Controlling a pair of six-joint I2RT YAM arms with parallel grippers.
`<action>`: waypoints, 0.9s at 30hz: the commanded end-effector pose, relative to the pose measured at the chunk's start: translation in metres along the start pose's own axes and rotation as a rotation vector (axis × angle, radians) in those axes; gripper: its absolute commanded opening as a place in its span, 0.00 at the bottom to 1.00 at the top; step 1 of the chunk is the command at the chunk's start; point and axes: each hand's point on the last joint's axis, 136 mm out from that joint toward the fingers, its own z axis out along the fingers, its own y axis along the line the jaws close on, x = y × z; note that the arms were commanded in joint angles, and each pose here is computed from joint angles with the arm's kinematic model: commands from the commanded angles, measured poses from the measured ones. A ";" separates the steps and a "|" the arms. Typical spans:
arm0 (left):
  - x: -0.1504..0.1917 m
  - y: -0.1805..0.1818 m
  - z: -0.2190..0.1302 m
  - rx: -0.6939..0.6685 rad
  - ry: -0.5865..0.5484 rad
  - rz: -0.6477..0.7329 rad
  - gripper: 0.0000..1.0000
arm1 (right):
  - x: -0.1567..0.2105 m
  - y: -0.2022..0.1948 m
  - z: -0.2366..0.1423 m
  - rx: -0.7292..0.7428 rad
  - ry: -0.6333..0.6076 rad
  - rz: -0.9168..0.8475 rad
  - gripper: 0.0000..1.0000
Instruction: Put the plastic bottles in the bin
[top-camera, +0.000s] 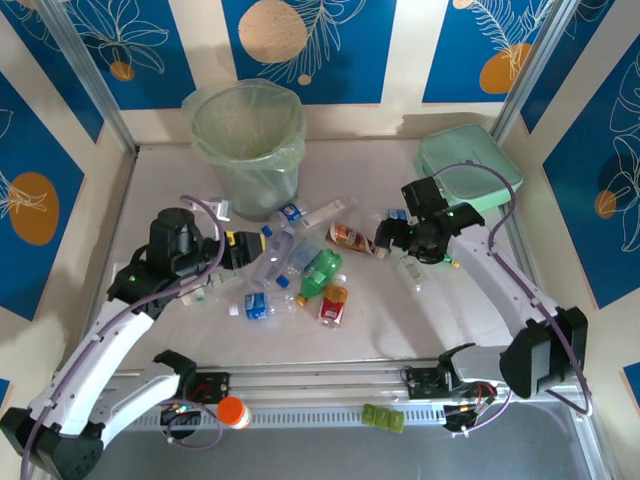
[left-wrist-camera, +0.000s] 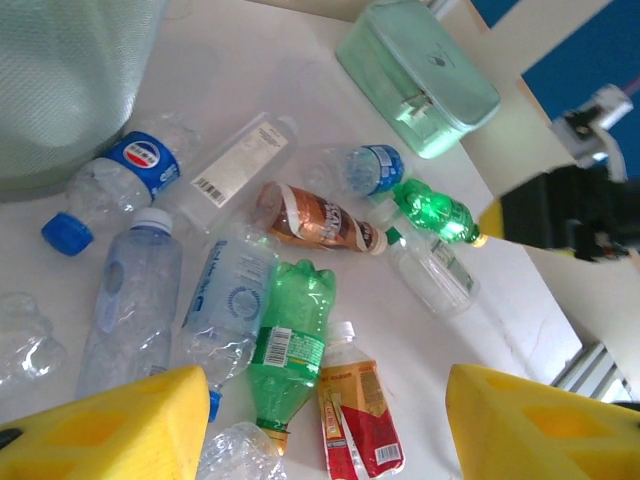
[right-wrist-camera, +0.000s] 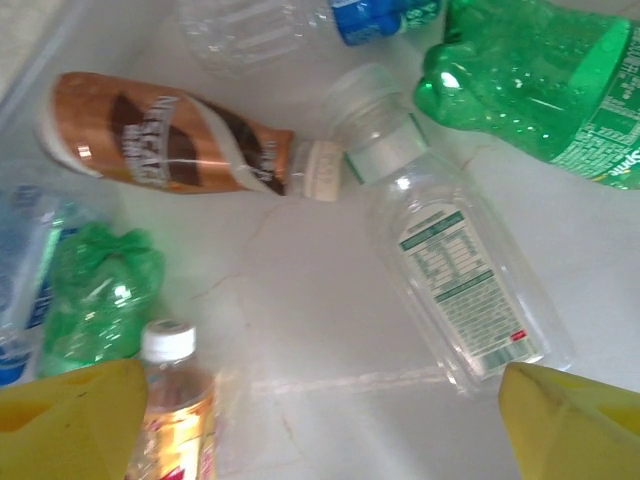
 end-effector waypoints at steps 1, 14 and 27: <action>-0.003 -0.014 0.000 0.056 -0.009 0.104 0.64 | 0.003 -0.021 0.028 0.125 0.058 -0.028 0.91; 0.003 -0.020 -0.014 -0.017 -0.018 0.223 0.68 | 0.010 -0.041 0.091 0.341 0.196 -0.213 0.93; 0.003 -0.022 -0.021 -0.028 -0.033 0.249 0.68 | 0.035 -0.034 0.093 0.255 0.289 -0.215 0.76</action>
